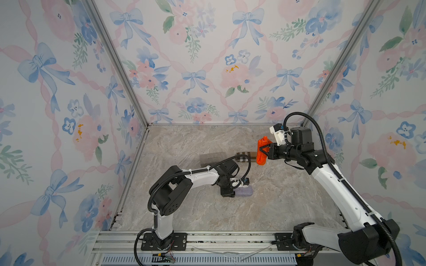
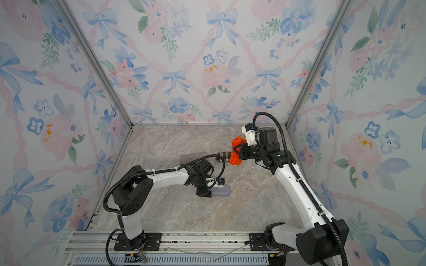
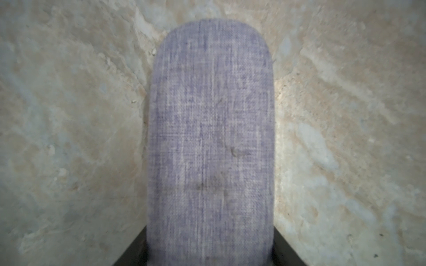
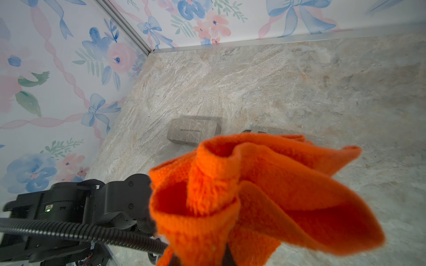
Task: Wipe the eyeglass case
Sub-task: Place the eyeglass case at the center of the board, then pick up the eyeglass case from the center of the board.
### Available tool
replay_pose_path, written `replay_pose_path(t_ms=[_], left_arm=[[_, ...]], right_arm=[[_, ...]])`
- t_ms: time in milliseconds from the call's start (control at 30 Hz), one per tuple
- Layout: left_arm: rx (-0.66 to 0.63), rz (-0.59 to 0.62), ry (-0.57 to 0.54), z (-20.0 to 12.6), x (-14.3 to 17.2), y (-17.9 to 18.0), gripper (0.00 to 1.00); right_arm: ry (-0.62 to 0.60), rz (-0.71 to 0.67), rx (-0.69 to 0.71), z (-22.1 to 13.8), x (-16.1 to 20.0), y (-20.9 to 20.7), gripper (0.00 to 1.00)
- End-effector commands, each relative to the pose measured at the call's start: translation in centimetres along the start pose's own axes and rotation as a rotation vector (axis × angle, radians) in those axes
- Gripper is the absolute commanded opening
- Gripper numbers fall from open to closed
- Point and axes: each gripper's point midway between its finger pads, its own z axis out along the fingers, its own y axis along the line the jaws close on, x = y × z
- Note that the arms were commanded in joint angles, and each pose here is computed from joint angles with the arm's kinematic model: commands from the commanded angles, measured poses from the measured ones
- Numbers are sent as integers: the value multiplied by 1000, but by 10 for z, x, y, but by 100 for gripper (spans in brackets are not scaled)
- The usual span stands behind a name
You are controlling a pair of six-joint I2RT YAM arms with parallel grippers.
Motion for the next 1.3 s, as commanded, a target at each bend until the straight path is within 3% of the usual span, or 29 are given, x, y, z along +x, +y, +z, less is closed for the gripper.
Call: replay_pose_path(t_ms=[0, 67, 100, 467, 600, 800, 967, 1133, 1267], left_arm=[[39, -19, 71, 15, 17, -12, 45], [34, -24, 74, 16, 16, -11, 62], [34, -23, 72, 16, 15, -11, 65], [-15, -10, 24, -4, -4, -5, 92], [-74, 8, -26, -28, -20, 2, 93], [-253, 36, -220, -103, -65, 19, 98], [-492, -94, -305, -147, -86, 66, 98], [-514, -214, -422, -162, -100, 120, 98], [-537, -162, -489, -155, -106, 156, 92]], right_arm=[[-14, -15, 18, -1, -1, -7, 0], [-7, -14, 19, -1, -1, -7, 0], [-5, -14, 18, -2, -1, -7, 0], [-3, -7, 24, -14, 10, -4, 0], [-18, -10, 17, -23, 6, 2, 0], [-91, -34, 20, -46, -6, 13, 0], [-52, -20, 20, -34, 0, 6, 0], [-53, -18, 39, -26, -8, -5, 0], [-77, 3, 47, -30, -22, -17, 0]])
